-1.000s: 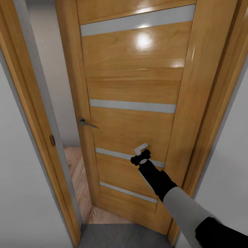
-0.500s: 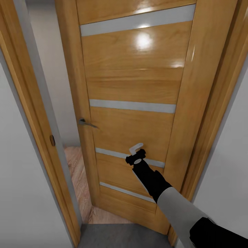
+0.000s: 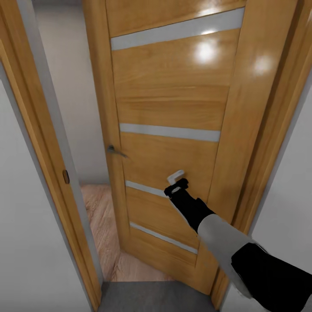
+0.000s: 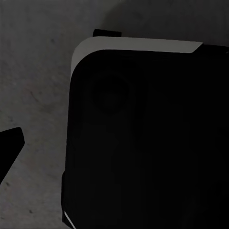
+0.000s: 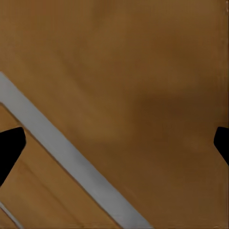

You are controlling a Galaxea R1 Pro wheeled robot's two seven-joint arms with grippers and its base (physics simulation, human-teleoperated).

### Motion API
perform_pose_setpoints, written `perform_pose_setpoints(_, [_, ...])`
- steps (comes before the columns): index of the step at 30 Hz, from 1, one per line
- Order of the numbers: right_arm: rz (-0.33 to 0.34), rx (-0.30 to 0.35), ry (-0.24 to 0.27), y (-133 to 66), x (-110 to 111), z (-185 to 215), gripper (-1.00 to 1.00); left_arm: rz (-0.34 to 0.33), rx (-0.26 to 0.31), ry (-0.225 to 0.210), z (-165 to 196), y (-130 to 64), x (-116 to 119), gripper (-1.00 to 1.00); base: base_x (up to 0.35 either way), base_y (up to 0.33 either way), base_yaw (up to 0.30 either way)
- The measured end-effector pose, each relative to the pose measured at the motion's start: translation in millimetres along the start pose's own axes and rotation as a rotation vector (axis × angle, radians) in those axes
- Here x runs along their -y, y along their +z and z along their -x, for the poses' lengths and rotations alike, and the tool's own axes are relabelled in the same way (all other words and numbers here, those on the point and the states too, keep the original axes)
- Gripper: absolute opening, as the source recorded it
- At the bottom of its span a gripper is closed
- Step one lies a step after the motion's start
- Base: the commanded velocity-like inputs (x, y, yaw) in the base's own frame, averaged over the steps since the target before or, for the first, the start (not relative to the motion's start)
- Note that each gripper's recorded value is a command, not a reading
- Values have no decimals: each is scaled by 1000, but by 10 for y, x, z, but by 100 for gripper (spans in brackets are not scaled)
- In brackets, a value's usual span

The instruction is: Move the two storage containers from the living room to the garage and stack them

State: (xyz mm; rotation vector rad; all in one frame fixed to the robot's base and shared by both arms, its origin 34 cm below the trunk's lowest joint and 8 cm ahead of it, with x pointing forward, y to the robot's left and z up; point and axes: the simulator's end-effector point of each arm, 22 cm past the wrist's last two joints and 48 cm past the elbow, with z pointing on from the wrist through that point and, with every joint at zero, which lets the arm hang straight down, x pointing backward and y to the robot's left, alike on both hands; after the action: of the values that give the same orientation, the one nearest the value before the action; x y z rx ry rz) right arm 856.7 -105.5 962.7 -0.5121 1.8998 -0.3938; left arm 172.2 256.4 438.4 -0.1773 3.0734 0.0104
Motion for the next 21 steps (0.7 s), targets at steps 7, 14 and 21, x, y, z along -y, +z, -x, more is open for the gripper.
perform_pose_setpoints(7, [-16, -23, 5, 53, 114, -16, 100, 0, 0, 0, 0, 0, 0, 100, 0, 0, 0])
perform_pose_setpoints(14, [-4, -43, -9, 97, 177, -11, 100, 0, 0, 0, 0, 0, 0, 100, 0, 0, 0])
perform_pose_setpoints(21, [-11, -41, 16, 116, 220, -8, 100, 0, 0, 1, 0, 0, 0, 100, 0, 0, 0])
